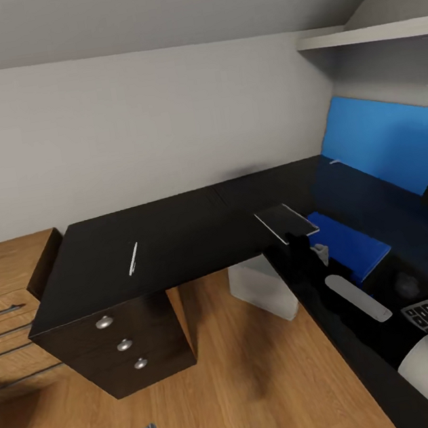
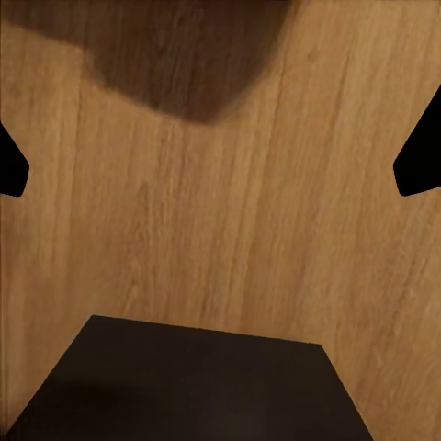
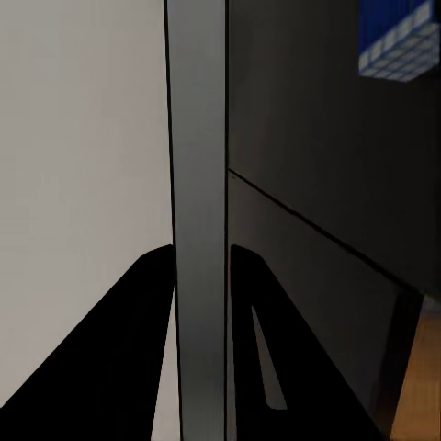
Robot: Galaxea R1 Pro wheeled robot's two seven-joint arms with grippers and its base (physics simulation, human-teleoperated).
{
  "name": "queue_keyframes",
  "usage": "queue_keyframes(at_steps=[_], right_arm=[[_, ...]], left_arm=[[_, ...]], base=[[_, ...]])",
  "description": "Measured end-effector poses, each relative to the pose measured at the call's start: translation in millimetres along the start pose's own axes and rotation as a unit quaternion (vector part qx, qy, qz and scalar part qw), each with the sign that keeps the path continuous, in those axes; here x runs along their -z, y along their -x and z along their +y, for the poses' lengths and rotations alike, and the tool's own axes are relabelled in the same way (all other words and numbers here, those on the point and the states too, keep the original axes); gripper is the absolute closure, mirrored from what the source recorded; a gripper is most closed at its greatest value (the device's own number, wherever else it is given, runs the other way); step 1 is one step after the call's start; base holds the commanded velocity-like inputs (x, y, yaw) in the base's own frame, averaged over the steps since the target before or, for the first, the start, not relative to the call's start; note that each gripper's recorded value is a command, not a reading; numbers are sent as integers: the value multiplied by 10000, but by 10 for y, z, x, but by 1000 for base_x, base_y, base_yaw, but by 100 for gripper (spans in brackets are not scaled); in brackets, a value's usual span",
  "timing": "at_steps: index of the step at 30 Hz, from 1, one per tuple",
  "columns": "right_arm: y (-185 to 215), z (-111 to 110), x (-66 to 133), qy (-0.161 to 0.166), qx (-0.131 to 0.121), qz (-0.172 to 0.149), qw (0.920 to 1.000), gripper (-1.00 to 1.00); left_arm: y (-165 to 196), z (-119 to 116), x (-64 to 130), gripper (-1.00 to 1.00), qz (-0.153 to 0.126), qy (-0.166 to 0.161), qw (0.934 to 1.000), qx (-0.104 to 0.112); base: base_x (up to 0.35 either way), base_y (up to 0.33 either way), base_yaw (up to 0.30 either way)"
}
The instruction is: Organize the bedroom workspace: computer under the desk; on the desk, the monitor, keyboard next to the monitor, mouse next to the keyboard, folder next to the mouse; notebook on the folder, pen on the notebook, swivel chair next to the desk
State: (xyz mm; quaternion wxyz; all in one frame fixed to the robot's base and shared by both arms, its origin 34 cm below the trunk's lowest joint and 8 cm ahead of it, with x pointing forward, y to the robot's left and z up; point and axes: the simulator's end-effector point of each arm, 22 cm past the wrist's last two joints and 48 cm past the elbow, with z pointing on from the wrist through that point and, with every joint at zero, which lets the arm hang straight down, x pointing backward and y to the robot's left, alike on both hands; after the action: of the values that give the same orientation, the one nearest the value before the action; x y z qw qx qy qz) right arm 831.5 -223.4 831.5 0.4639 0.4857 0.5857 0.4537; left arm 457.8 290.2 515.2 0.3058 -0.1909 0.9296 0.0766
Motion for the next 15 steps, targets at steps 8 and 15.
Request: queue_keyframes(at_steps=[8, 15], right_arm=[[-50, -3, 29, 29, -40, 63, 10000, 100], [-188, -20, 144, -62, -129, 224, 9996, 100]], left_arm=[[-34, 23, -13, -100, 41, 26, 10000, -14], [-65, 38, -22, -100, 78, 45, 10000, -22]], base=[[0, 1, -181], [0, 0, -181]])
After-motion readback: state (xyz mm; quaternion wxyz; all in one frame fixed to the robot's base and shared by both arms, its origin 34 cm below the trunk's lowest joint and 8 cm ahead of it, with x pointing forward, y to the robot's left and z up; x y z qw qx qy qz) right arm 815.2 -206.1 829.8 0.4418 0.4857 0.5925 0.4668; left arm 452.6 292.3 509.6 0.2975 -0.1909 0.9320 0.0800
